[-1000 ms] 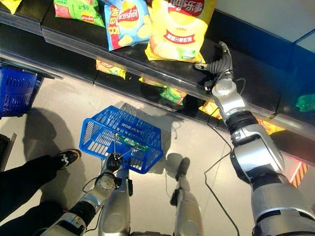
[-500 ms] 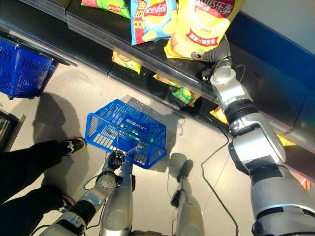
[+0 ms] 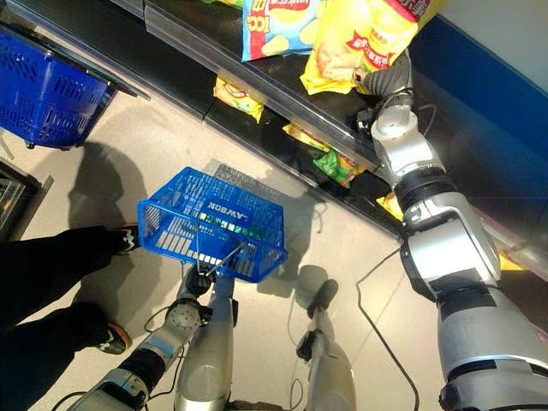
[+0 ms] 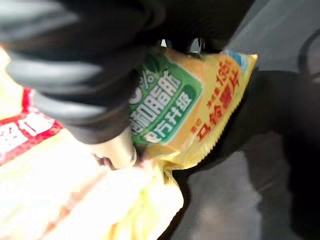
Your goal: Pick up the snacks into the basket
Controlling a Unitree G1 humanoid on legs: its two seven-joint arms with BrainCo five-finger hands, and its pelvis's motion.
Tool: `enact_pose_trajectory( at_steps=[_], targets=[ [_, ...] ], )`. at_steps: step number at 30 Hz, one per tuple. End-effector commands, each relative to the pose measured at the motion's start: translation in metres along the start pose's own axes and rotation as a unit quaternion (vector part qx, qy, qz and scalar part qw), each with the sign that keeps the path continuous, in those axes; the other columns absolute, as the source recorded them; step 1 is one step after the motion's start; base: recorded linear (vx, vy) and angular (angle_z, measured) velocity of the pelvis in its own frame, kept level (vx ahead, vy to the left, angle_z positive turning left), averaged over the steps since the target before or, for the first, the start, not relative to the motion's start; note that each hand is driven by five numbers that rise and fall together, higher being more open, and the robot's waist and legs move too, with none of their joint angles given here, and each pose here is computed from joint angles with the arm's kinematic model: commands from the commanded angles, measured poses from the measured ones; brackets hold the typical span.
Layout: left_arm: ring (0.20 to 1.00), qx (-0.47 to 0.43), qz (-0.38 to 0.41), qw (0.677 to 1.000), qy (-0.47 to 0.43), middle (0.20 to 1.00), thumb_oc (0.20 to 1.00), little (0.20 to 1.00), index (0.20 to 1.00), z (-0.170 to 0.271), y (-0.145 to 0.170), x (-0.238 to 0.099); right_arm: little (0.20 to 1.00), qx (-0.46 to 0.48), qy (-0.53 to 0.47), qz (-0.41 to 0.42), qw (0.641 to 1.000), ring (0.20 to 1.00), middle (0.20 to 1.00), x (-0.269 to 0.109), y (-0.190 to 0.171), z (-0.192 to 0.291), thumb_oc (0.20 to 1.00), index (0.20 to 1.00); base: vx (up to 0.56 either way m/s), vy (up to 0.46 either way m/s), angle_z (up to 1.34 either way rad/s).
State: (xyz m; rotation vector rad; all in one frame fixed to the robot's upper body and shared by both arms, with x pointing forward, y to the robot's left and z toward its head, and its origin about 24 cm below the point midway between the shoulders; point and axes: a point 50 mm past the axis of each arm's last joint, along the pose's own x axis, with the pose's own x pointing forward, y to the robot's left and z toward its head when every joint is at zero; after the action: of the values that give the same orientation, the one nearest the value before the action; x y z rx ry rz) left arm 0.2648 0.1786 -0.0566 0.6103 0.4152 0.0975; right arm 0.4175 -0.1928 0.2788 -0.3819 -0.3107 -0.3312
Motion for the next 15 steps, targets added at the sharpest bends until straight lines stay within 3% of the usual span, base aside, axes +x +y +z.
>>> enact_pose_trajectory(
  at_steps=[1,8,15],
  targets=[
    [0.200,0.059,-0.026,0.993,0.100,0.200,0.200,0.200,0.200,-0.069,-0.002,-0.034,0.200,0.030,-0.050,0.011,0.998,0.200,0.200,0.002,-0.001,0.027,0.200,0.200,0.00,0.000,0.00],
    [0.200,0.037,-0.014,0.994,0.098,0.200,0.200,0.200,0.200,-0.064,0.002,-0.032,0.200,0.087,-0.034,0.033,0.995,0.200,0.200,-0.027,0.010,-0.017,0.200,0.200,-0.03,-0.005,-0.01],
    [0.200,0.012,0.004,0.995,0.100,0.200,0.200,0.200,0.200,-0.062,0.010,-0.029,0.200,0.151,0.000,0.002,0.989,0.200,0.200,-0.050,-0.018,-0.061,0.200,0.200,-0.04,-0.003,-0.04]
  ],
)
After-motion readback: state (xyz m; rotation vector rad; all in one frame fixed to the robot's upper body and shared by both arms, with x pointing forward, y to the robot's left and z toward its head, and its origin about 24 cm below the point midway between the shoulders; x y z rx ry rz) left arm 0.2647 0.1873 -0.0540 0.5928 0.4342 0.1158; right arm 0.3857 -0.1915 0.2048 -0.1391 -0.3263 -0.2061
